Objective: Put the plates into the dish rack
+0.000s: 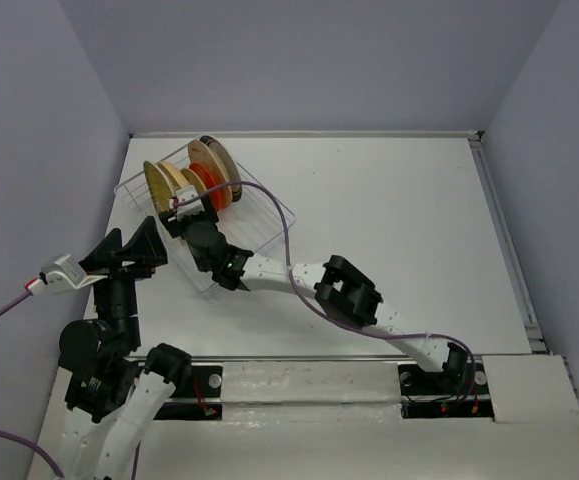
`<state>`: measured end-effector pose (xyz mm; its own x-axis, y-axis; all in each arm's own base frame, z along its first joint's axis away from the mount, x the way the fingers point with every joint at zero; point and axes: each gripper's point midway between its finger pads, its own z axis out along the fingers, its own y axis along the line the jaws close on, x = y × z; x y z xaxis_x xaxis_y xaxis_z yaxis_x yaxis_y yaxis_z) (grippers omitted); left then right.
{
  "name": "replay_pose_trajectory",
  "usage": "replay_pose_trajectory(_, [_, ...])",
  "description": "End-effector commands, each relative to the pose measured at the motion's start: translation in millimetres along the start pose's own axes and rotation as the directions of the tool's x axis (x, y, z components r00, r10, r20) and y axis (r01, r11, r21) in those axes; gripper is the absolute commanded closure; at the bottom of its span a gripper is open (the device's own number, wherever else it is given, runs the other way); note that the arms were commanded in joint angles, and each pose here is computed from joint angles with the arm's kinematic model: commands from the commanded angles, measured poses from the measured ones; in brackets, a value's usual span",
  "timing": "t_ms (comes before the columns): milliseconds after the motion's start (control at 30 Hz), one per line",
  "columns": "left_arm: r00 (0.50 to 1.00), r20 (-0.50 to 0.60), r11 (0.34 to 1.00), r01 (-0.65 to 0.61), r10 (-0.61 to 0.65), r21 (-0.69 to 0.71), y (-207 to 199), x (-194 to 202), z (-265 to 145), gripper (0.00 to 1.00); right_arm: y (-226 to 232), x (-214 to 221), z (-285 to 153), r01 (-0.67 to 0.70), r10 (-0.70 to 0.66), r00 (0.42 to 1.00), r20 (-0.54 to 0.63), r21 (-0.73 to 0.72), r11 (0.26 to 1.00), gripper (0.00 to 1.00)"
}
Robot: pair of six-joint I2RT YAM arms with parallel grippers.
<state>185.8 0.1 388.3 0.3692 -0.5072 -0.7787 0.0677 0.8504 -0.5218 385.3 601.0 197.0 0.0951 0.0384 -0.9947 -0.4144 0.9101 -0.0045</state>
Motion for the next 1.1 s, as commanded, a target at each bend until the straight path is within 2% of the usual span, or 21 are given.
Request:
replay_pose_trajectory(0, [0.998, 0.062, 1.000, 0.008, -0.007, -0.022, 1, -18, 2, 0.01, -14, -120, -18, -0.187, 0.191, 0.974, 0.120, -0.036, 0.982, 0.21])
replay_pose_trajectory(233, [0.998, 0.067, 1.000, 0.015, -0.015, 0.000, -5, -25, 2, 0.01, -50, -180, -70, -0.278, 0.294, 0.947, 0.132, -0.128, 0.952, 0.04])
replay_pose_trajectory(400, [1.000, 0.010, 0.998, 0.009, -0.010, 0.061, -18, -13, 4, 0.01, -96, -188, -119, -0.296, 0.309, 0.945, 0.108, -0.119, 0.948, 0.00])
replay_pose_trajectory(567, [0.993, -0.114, 0.990, -0.021, 0.037, 0.141, -29, 20, 3, 0.01, -158, -161, -176, -0.279, 0.281, 0.959, 0.042, -0.037, 0.959, 0.00])
replay_pose_trajectory(600, [0.990, -0.132, 0.989, -0.025, 0.045, 0.144, -28, 25, 2, 0.01, -182, -153, -196, -0.279, 0.279, 0.960, 0.032, -0.001, 0.960, 0.00])
replay_pose_trajectory(800, [0.965, -0.256, 0.982, -0.009, 0.058, 0.189, -29, 62, -9, 0.01, -269, -82, -284, -0.302, 0.321, 0.941, -0.105, 0.162, 0.939, 0.00])
replay_pose_trajectory(900, [0.959, -0.282, 0.972, 0.054, 0.013, 0.230, -41, 67, -11, 0.01, -290, -54, -312, -0.339, 0.368, 0.919, -0.141, 0.193, 0.921, 0.00])
replay_pose_trajectory(1067, [0.926, -0.375, 0.948, 0.146, -0.031, 0.284, -64, 90, -4, 0.01, -309, -35, -345, -0.468, 0.493, 0.861, -0.124, 0.186, 0.864, 0.00])
